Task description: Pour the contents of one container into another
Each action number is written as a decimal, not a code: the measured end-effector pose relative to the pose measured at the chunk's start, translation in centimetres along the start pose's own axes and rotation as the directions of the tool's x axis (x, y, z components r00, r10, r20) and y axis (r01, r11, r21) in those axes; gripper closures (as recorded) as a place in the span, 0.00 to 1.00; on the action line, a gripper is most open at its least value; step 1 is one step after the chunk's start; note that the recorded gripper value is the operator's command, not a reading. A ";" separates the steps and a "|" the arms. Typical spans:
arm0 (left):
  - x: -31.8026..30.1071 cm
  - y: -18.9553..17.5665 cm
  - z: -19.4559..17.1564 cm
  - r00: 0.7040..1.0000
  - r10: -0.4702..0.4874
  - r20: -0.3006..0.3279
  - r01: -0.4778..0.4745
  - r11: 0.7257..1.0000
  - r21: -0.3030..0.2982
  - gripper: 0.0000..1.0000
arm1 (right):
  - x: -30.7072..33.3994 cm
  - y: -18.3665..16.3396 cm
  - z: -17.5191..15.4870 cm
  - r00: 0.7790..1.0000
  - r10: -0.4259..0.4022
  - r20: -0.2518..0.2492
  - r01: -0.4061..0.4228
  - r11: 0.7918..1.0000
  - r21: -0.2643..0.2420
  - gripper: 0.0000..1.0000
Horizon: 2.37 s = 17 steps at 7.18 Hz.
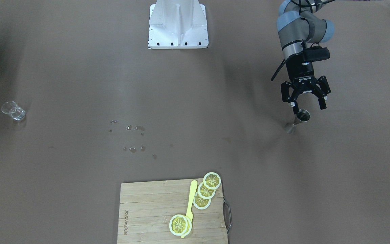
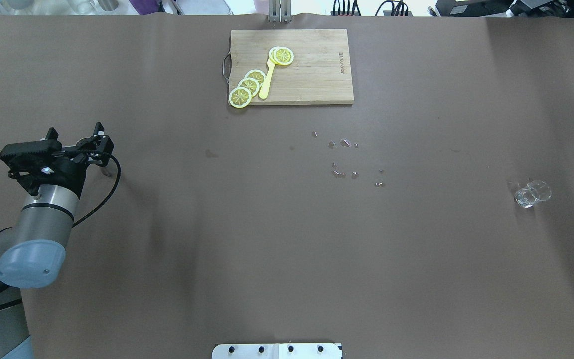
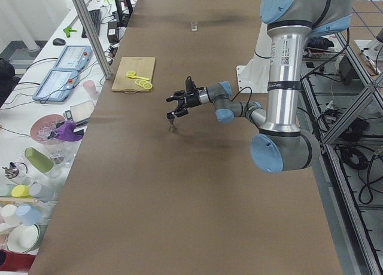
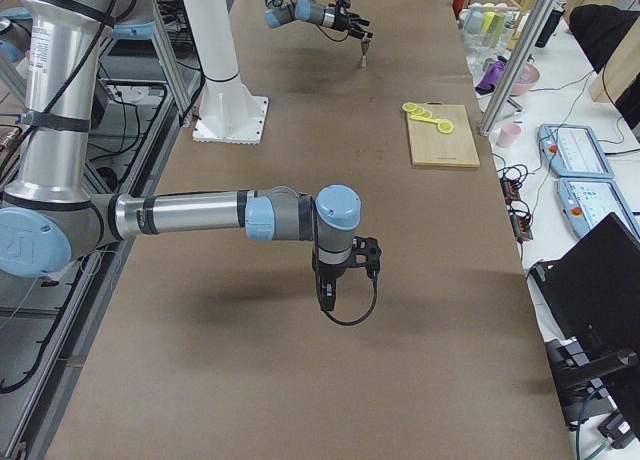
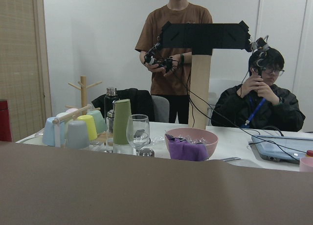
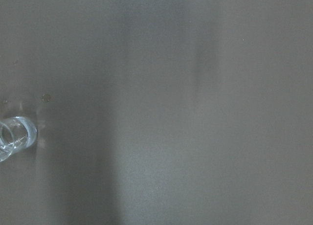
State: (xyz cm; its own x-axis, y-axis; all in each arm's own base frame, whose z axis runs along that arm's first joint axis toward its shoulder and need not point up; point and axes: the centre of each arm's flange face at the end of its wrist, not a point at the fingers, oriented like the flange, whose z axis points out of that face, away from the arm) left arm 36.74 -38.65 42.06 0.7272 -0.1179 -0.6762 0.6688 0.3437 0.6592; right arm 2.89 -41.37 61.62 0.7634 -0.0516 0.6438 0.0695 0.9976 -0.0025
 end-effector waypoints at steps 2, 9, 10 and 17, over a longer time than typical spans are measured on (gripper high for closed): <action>2.7 -4.4 1.3 0.983 0.126 -0.131 -0.146 0.976 -0.161 0.03 | 0.8 0.7 -0.3 1.000 0.019 -0.001 -0.019 1.000 0.005 0.00; 3.0 -22.5 10.6 0.809 0.295 -0.509 -0.569 0.609 -0.552 0.02 | 1.3 0.6 -0.1 1.000 0.027 -0.017 -0.027 1.000 0.004 0.00; 0.2 -24.0 11.8 0.808 0.250 -0.533 -0.566 0.580 -0.586 0.02 | 1.2 0.6 -0.2 1.000 0.025 -0.011 -0.025 1.000 0.007 0.00; -31.3 -22.7 7.9 0.933 -0.040 -0.359 -0.300 0.465 -0.833 0.01 | 0.8 0.6 -0.7 1.000 0.018 -0.003 -0.018 1.000 0.015 0.00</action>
State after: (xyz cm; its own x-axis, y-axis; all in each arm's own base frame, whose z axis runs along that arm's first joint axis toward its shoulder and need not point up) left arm -0.03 -50.15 50.86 0.5957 0.2102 -0.7752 -0.0362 0.9712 0.2355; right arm 3.92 -40.85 61.60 0.7667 -0.0337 0.6412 0.0460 0.9989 -0.0025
